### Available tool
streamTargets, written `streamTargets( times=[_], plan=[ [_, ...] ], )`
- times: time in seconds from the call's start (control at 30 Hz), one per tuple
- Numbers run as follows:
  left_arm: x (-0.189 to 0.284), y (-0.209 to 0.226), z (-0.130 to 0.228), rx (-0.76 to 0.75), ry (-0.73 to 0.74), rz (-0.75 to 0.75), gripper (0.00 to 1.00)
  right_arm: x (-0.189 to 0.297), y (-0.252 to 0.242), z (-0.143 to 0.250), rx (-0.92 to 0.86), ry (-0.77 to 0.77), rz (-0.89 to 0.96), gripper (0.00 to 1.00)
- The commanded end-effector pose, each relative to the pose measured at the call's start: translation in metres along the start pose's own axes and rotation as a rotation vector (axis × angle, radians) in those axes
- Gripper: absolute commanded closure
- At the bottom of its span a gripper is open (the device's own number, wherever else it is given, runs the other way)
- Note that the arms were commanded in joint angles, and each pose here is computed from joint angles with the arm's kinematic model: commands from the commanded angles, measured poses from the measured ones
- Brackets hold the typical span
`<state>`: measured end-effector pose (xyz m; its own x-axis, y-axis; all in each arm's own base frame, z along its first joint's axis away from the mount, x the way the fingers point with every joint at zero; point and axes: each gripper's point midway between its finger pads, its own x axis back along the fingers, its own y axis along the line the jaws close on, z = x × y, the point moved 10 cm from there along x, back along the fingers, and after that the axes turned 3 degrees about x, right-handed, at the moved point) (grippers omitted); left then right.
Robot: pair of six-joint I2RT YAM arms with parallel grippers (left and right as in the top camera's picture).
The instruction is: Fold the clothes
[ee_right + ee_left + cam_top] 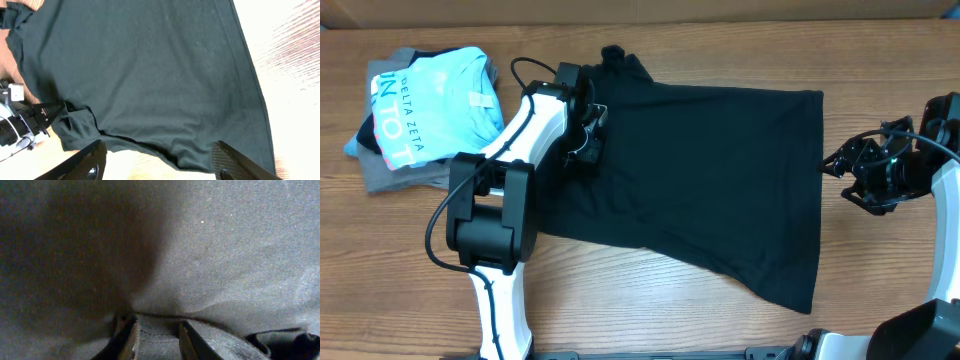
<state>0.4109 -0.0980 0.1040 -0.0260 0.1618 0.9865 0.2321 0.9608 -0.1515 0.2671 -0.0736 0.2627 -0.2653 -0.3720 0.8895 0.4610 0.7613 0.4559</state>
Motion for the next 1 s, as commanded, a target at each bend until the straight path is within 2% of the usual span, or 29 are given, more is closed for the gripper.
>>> streamTargets(
  times=[0.0,0.1,0.43,0.63,0.97],
  plan=[
    [-0.006,0.000,0.001,0.017,0.022,0.001,0.87,0.002,0.001,0.000,0.023,-0.017,0.003,0.29],
    [-0.001,0.000,0.001,0.038,0.032,0.001,0.96,0.002,0.000,-0.001,0.024,-0.025,0.023,0.29],
    [0.058,-0.004,-0.011,0.072,-0.033,-0.076,0.96,0.002,-0.003,-0.005,-0.006,-0.061,0.067,0.29],
    [0.086,-0.008,-0.005,0.078,-0.039,-0.076,0.96,-0.002,-0.007,-0.005,-0.015,-0.060,0.089,0.28],
    [0.143,-0.017,0.024,0.113,-0.066,-0.084,0.96,-0.054,-0.039,0.019,-0.126,0.066,0.129,0.27]
  ],
)
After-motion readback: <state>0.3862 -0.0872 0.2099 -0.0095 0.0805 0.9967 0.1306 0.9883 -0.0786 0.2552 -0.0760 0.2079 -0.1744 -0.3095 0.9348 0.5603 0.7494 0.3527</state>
